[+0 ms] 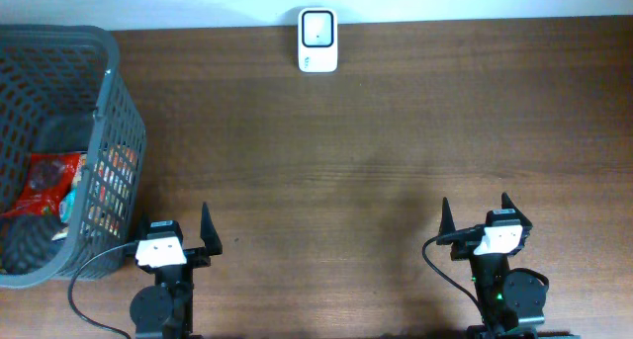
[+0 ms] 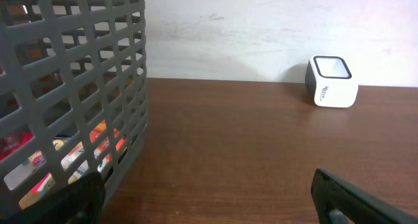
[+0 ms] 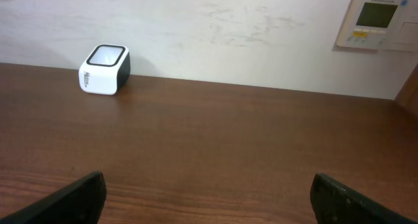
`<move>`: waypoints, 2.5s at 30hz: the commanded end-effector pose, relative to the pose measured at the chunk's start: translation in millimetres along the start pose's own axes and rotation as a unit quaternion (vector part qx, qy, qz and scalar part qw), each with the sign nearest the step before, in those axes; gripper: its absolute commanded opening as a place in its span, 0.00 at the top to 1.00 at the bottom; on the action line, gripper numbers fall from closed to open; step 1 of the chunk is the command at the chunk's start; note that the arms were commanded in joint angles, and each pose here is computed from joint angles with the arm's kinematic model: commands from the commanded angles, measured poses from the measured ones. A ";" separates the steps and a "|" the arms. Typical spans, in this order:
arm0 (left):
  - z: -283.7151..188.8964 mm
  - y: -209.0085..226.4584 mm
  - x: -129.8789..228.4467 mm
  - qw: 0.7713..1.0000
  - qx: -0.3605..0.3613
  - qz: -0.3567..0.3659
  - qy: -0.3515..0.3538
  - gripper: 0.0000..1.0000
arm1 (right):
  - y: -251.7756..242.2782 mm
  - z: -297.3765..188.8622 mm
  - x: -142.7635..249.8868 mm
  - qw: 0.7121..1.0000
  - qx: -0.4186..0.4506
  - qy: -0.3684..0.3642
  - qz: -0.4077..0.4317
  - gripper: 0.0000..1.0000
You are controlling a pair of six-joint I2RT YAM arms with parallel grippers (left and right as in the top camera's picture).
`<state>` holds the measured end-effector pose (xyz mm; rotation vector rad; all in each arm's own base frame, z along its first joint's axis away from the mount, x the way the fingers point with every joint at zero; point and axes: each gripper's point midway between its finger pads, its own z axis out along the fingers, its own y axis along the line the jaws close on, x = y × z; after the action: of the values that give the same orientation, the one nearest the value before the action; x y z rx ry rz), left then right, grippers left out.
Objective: Scan the item barcode
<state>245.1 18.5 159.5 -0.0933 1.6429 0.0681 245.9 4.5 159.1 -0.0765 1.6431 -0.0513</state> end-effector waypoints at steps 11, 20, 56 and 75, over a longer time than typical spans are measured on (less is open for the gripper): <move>0.2 0.3 1.5 1.000 -0.002 0.006 -0.001 0.01 | -1.3 0.3 3.8 1.000 0.003 0.003 0.003 0.02; 0.2 0.3 1.5 1.000 -0.002 0.006 -0.001 0.01 | -1.3 0.3 3.8 1.000 0.003 0.003 0.003 0.02; 27.8 -117.0 -239.7 0.929 0.321 -0.028 0.182 0.01 | -1.3 0.3 3.8 1.000 0.003 0.003 0.003 0.02; 90.0 211.2 -74.9 0.789 -0.238 -0.215 0.524 0.04 | -1.3 0.3 3.8 1.000 0.003 0.003 0.003 0.02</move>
<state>314.7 248.0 272.8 -1.1091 2.4561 0.1290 245.9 4.5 159.3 -0.0762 1.6427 -0.0510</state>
